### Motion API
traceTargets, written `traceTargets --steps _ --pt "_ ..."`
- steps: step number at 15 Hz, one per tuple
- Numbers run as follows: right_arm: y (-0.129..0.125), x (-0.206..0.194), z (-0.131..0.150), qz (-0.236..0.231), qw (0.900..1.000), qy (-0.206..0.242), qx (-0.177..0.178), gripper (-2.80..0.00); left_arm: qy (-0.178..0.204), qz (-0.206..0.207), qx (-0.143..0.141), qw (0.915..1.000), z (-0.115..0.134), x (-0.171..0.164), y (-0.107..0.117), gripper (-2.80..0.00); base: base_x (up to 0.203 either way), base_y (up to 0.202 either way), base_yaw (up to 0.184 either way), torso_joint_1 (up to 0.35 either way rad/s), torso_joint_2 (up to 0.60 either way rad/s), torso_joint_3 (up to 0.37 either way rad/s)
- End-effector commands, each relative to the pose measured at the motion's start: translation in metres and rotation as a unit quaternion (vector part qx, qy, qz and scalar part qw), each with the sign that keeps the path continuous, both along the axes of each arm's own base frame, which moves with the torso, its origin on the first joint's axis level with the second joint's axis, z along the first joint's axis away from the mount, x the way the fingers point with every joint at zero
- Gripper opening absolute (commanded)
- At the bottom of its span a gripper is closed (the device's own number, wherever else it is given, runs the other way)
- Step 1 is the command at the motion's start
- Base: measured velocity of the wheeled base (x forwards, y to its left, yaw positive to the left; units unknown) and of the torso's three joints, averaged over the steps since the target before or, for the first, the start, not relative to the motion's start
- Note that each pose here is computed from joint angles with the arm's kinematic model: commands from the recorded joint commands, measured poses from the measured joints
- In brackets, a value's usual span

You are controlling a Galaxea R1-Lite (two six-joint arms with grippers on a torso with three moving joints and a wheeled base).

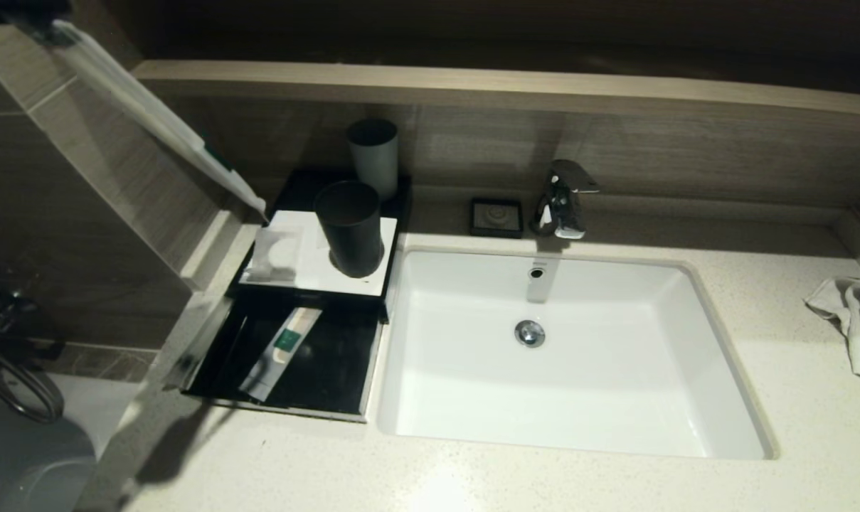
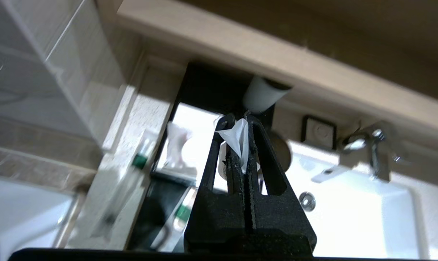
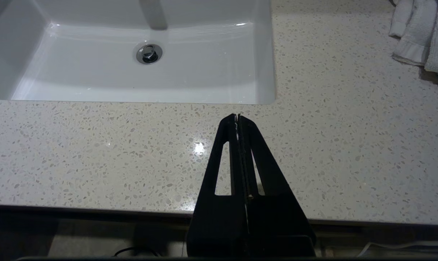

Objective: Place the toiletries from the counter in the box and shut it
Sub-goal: Place the bathroom toiletry into the drawer

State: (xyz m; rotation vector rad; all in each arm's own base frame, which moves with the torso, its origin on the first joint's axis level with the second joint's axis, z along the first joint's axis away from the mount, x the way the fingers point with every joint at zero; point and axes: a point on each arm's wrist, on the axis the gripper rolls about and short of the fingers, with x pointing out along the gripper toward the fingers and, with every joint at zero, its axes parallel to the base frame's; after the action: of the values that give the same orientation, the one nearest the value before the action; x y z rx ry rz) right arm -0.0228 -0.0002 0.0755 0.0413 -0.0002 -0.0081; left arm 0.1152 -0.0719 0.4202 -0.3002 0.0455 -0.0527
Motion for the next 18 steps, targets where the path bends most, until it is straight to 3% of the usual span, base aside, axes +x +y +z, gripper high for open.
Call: traceTargets --steps 1,9,12,15,18 --pt "0.0 0.0 0.0 0.0 1.0 0.0 0.0 -2.8 0.014 0.002 0.01 0.9999 -0.018 -0.016 0.012 -2.8 0.0 0.0 0.0 0.0 0.0 0.0" --pt "0.0 0.0 0.0 0.0 1.0 0.0 0.0 -2.8 0.072 0.003 0.046 0.9963 -0.085 -0.029 0.022 -2.8 0.0 0.0 0.0 0.0 0.0 0.0" --pt "0.0 0.0 0.0 0.0 1.0 0.0 0.0 -2.8 0.065 0.004 0.039 0.9971 -0.106 -0.021 0.017 -2.8 0.0 0.0 0.0 0.0 0.0 0.0" --pt "0.0 0.0 0.0 0.0 1.0 0.0 0.0 -2.8 0.023 0.001 0.009 0.9997 -0.117 -0.015 0.012 -2.8 0.0 0.0 0.0 0.0 0.0 0.0" --pt "0.0 0.0 0.0 0.0 1.0 0.0 0.0 -2.8 0.009 -0.001 -0.001 1.0 -0.125 -0.012 0.01 -2.8 0.0 0.0 0.0 0.0 0.0 0.0"
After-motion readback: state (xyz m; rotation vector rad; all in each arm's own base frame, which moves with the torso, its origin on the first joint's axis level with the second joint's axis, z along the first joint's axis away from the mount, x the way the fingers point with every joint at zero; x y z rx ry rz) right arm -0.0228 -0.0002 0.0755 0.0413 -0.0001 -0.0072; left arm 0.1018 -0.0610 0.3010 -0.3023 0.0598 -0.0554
